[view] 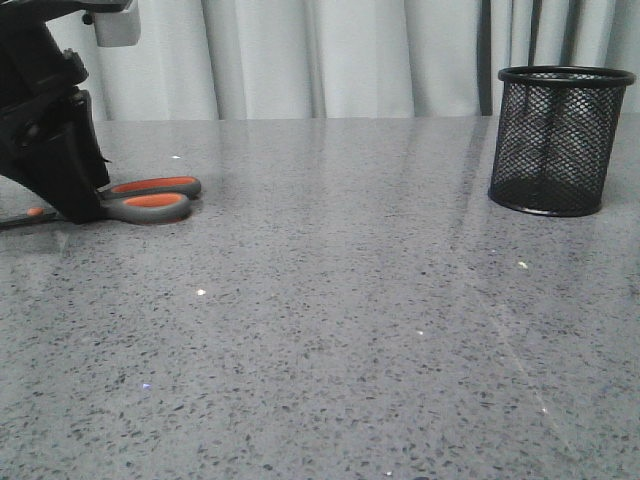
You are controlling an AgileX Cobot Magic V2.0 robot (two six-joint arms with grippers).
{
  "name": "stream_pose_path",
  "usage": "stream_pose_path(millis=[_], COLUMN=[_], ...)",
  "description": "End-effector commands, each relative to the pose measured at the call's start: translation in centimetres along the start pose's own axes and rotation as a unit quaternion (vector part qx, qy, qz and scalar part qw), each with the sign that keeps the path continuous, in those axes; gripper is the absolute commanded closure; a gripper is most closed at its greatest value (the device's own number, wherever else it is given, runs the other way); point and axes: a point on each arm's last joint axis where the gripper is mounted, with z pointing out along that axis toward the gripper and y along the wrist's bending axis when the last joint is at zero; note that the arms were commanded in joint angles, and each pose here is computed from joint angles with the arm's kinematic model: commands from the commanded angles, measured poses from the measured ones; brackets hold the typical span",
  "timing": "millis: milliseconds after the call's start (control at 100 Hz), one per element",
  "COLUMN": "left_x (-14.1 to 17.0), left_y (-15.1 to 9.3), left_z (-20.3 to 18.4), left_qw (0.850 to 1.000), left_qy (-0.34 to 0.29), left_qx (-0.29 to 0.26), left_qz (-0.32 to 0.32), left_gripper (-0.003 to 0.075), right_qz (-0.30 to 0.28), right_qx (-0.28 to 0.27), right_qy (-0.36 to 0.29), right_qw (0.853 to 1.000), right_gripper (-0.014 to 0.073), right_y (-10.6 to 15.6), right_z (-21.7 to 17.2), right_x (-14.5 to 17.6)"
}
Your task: Put scissors into bucket
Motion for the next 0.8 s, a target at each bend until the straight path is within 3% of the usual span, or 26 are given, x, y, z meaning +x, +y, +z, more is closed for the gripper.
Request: stream_pose_path(millis=[0,230,430,790], left_x=[-0.78,-0.69,-0.06,-0.64], left_y=[0.21,0.18,-0.04,-0.26], left_z=[-2.04,-2.03,-2.03,-1.96], left_qw=[0.999,0.999,0.998,0.997], left_qy=[-0.020,-0.016,0.019,-0.013], left_qx=[-0.028,-0.027,-0.016,-0.001], left_qz=[-0.006,-0.019,-0.050,-0.071], left_gripper=[0.0342,0.0331,0.0190,0.0275], right_qz=[-0.002,-0.002,-0.002,-0.002], right_qx=[0.007,0.007,0.007,0.007], right_qy=[-0.048,-0.048,-0.048,-0.048], right_qw=[0.999,0.999,0.999,0.999], right_gripper=[0.0097,0.0097,0.0097,0.0097], right_y=[-0.11,-0.11,-0.11,-0.11], right_z=[-0.11,-0.11,-0.11,-0.11], right_x=[-1.73,-1.73,-1.73,-1.73])
